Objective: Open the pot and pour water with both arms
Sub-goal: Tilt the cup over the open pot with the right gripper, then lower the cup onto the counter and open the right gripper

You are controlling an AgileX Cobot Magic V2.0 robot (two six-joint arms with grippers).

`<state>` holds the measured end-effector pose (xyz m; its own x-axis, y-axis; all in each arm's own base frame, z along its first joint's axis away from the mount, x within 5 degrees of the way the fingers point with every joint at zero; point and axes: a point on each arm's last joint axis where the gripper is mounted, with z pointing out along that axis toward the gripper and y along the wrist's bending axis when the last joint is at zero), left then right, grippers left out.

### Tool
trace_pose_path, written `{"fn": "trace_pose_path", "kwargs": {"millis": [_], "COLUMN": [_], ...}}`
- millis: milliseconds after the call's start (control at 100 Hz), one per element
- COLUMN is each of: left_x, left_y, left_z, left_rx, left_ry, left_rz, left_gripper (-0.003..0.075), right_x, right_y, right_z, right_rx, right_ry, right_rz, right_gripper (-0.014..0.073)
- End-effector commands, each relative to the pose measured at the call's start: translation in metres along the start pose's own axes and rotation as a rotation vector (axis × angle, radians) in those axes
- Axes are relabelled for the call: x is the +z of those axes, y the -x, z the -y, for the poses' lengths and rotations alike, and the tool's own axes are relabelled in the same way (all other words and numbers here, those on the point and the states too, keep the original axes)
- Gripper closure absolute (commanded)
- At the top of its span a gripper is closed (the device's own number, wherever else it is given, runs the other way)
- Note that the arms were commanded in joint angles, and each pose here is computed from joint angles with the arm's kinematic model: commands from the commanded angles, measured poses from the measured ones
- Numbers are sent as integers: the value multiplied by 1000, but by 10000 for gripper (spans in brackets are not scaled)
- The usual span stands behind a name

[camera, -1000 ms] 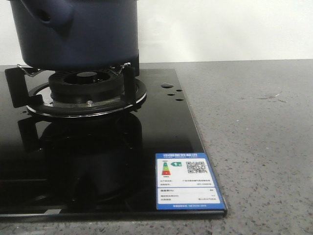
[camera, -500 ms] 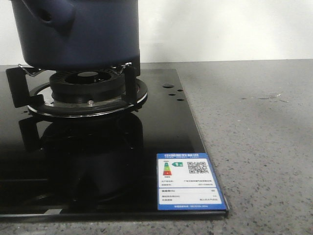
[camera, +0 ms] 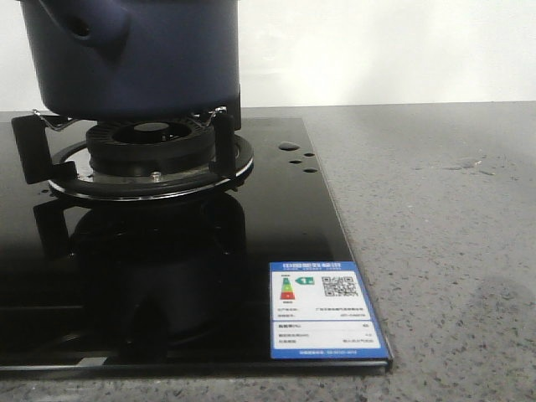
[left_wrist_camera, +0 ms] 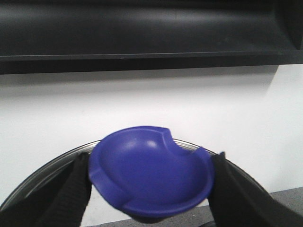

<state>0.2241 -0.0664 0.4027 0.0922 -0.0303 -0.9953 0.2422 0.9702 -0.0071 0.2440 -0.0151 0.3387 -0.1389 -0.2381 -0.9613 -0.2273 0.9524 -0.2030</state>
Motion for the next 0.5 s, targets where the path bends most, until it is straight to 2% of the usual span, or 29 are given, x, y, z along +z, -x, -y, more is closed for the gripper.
{"fn": "trace_pose_path", "kwargs": {"millis": [0,70,250,490], "left_x": [-7,-7,-7,-7], "left_y": [28,28,28,28], "left_z": [-5,-5,-5,-5], "left_rx": [-6,-6,-6,-6], "left_ry": [45,45,44,44], "left_rz": [159,159,157,157], "left_gripper": [391,391,391,391], "right_x": [-8,-7,0,5], "right_y": [9,-2,-39,-75], "right_z": [0,-3,-16,-12], "right_rx": [34,13,-22,78], "right_ry": [24,27,95,68], "right_rz": [149,179,138,157], "right_gripper": [301,301,301,301]}}
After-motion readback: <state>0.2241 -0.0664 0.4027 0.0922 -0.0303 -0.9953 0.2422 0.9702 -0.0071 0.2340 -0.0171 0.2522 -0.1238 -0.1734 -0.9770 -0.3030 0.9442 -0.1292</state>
